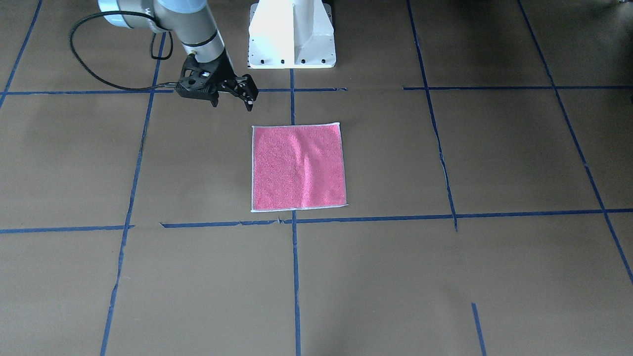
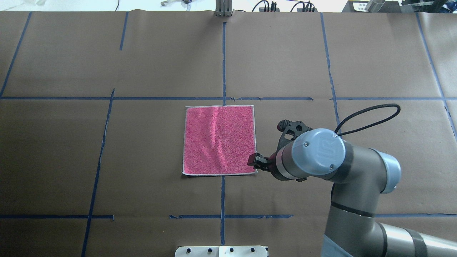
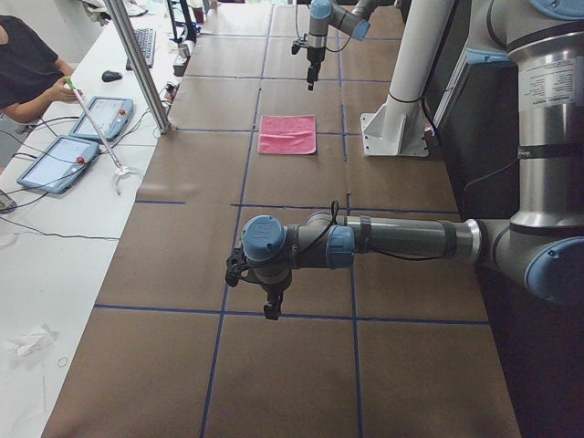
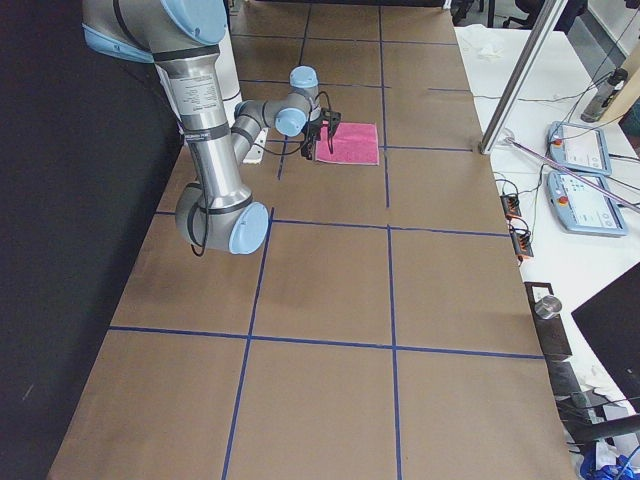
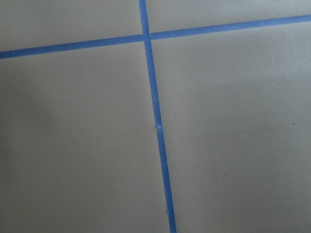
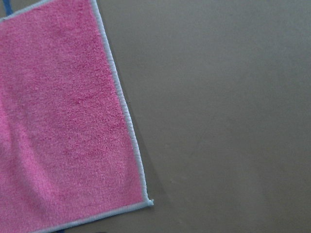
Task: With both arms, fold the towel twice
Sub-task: 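Move the right gripper to the pink towel's corner nearest the robot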
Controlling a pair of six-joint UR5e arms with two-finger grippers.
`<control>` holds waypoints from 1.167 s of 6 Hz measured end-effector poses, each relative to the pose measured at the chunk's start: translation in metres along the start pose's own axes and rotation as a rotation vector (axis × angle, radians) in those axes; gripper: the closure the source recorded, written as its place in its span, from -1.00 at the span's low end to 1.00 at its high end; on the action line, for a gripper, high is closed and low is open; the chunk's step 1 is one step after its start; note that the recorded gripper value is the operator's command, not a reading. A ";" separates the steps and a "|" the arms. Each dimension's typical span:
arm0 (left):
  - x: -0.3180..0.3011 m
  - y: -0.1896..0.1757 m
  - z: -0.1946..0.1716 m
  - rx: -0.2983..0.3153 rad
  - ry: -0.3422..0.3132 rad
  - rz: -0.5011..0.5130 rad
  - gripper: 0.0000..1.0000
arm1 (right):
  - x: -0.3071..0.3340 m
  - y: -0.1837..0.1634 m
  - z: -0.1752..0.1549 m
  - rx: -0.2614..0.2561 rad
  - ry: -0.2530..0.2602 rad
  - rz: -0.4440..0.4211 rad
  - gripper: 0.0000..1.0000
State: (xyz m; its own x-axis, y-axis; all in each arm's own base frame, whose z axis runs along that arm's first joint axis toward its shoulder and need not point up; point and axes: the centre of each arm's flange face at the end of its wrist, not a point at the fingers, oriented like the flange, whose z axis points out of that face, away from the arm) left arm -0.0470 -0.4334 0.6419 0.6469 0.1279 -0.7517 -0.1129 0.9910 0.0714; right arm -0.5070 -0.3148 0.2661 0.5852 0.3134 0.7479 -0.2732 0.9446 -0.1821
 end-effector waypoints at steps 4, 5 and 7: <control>0.003 -0.002 -0.003 0.017 -0.001 -0.030 -1.00 | -0.026 0.010 0.042 0.024 0.047 0.102 -0.86; 0.003 -0.002 -0.002 0.018 0.000 -0.031 -1.00 | -0.029 0.012 0.045 0.022 0.050 0.115 -0.86; 0.002 -0.002 -0.002 0.017 0.000 -0.032 -1.00 | -0.031 0.011 0.056 0.025 0.069 0.122 -0.83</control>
State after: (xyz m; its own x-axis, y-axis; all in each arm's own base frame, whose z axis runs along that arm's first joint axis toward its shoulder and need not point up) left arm -0.0469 -0.4352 0.6385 0.6501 0.0964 -0.7537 -0.0795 0.9951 0.0587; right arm -0.5715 -0.3193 0.2767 0.5976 0.4323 0.6753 -0.3636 0.8967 -0.2523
